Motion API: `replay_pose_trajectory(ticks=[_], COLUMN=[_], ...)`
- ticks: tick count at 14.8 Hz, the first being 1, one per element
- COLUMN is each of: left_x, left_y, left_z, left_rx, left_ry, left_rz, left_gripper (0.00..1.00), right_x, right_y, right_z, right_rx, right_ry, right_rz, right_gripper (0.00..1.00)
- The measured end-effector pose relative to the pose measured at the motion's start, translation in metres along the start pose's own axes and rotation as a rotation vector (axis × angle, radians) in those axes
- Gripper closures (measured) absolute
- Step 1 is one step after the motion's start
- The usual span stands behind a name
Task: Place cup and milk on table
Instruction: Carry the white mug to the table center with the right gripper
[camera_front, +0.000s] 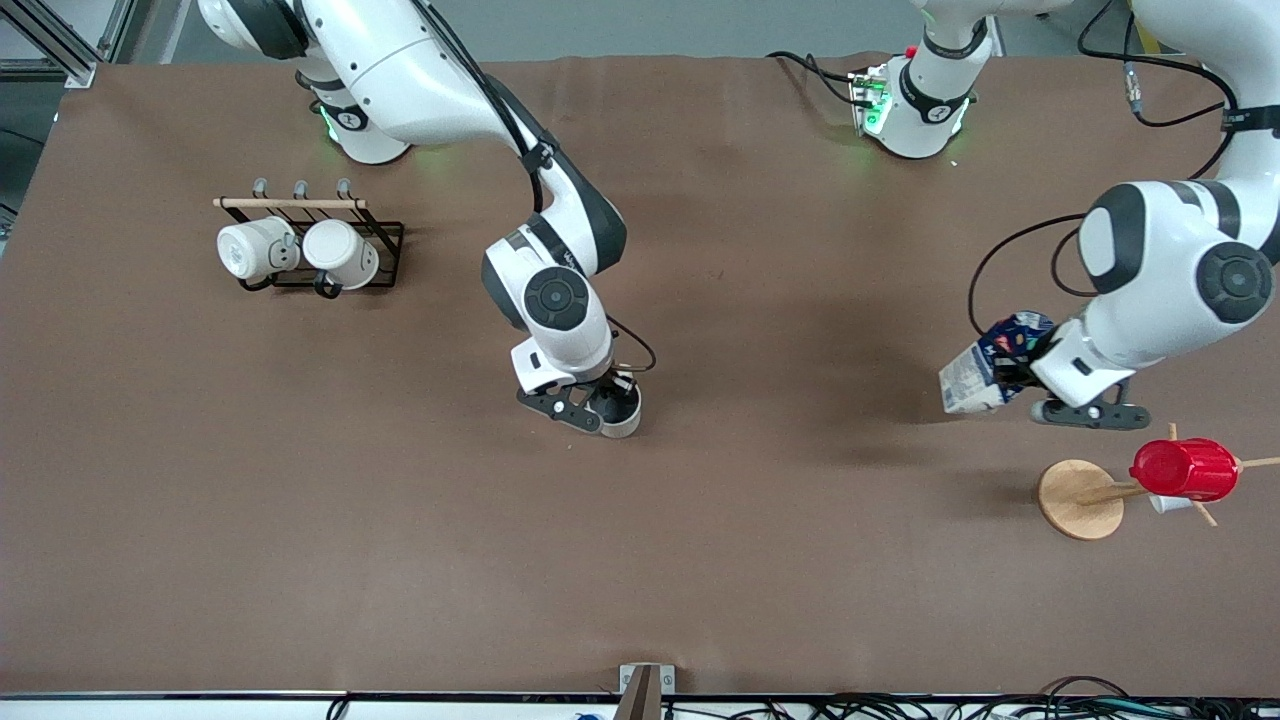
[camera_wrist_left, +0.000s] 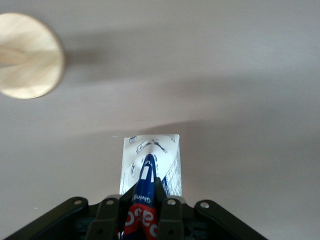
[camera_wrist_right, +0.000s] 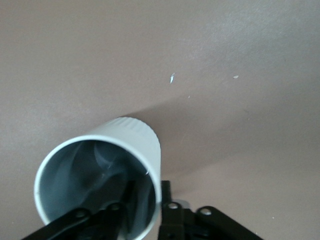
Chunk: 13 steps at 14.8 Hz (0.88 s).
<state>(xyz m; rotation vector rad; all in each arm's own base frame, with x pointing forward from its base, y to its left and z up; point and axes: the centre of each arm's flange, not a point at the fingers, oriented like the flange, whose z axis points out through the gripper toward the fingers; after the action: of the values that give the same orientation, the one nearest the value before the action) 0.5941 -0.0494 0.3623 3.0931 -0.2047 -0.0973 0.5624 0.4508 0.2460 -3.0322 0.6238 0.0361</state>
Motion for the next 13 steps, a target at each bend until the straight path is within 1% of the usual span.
replay_pose_trajectory(ticks=[2, 4, 5, 7, 8, 10, 11, 13], left_x=[0.002, 0.003, 0.003, 0.007, 0.012, 0.026, 0.034, 0.047], left_y=[0.039, 0.085, 0.109, 0.160, 0.184, 0.228, 0.245, 0.271], left_z=[-0.008, -0.016, -0.017, -0.013, -0.010, -0.002, 0.003, 0.015], left_rx=[-0.010, -0.021, -0.027, -0.028, -0.026, -0.039, -0.050, -0.069], left_ry=[-0.019, -0.022, -0.022, -0.021, -0.018, -0.009, -0.006, -0.007], left_rz=[0.038, 0.034, 0.021, -0.003, -0.016, -0.038, -0.043, -0.055], left_gripper=[0.90, 0.90, 0.90, 0.90, 0.90, 0.90, 0.90, 0.90], right_x=[0.003, 0.020, 0.034, 0.070, 0.090, 0.129, 0.146, 0.174], right_y=[-0.002, 0.004, 0.012, 0.045, 0.070, 0.135, 0.171, 0.239], right_z=[-0.006, -0.030, -0.055, -0.125, -0.166, -0.239, -0.271, -0.320], right_rx=[0.007, 0.001, -0.017, -0.062, -0.075, -0.084, -0.082, -0.067], right_ry=[0.008, 0.034, 0.063, 0.124, 0.136, 0.131, 0.122, 0.122], right_rz=[0.002, 0.012, 0.009, -0.009, -0.014, -0.010, -0.002, 0.015], right_gripper=[0.50, 0.30, 0.20, 0.02, 0.00, 0.00, 0.00, 0.00])
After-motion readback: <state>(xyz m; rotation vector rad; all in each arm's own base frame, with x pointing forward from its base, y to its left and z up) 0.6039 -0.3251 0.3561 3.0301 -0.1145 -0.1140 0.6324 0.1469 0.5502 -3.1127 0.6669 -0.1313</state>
